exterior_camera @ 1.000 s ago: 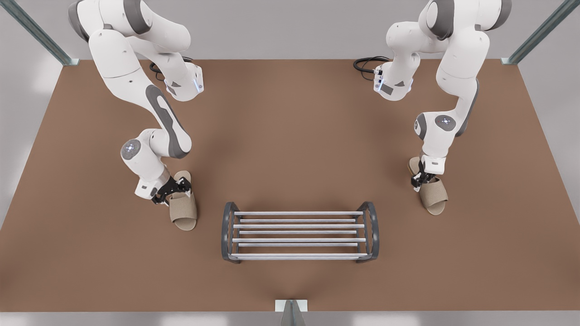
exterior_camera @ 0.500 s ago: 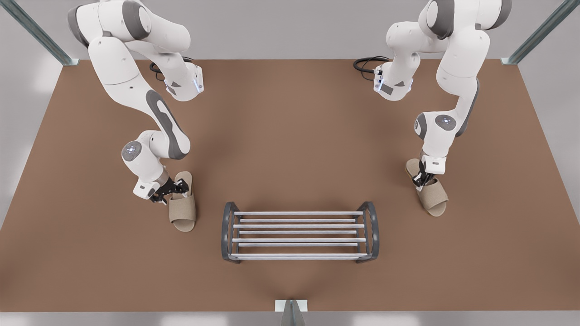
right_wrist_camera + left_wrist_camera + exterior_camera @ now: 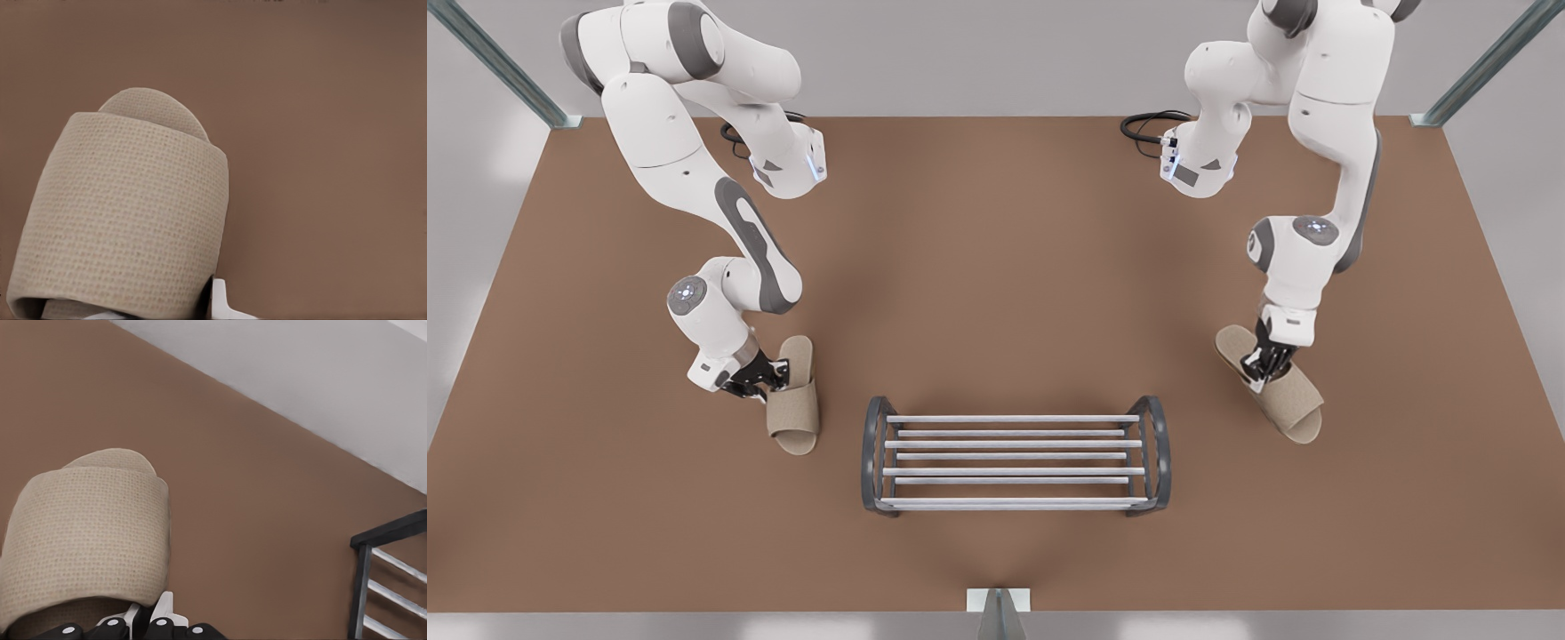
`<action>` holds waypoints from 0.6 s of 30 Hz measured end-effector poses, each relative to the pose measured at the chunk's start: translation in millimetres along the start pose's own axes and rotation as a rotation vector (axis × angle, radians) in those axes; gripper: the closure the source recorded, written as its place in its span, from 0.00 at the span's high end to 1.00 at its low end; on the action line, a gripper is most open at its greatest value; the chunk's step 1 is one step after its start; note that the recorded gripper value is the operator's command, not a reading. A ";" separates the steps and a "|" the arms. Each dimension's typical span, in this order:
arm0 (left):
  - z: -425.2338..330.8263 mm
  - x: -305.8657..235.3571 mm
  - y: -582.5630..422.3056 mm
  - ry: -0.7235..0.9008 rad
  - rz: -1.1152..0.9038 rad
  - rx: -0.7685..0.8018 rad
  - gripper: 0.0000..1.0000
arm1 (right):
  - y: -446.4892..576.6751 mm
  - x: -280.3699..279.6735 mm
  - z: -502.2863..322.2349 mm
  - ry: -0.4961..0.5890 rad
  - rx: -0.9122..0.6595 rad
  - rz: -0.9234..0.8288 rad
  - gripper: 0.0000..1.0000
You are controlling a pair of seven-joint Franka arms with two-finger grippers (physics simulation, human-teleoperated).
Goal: Place the right shoe on the shoe rack with the right arm, and place the left shoe on the shoe rack with the left arm
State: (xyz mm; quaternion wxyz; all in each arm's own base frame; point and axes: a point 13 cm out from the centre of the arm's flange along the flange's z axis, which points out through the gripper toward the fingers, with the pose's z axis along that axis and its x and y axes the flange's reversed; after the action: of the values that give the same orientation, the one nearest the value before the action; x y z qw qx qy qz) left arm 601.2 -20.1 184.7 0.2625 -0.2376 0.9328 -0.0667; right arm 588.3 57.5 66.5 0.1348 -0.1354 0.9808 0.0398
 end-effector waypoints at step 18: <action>-130.1 -39.2 -272.1 0.118 0.272 0.083 0.25 | -4.4 -65.6 -83.1 -0.117 0.007 0.019 0.21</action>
State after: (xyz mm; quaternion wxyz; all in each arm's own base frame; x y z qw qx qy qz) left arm 673.8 -240.3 381.5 0.2235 -0.0937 0.9666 -0.0829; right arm 629.2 60.5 164.3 0.1918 -0.1232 0.9726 0.0453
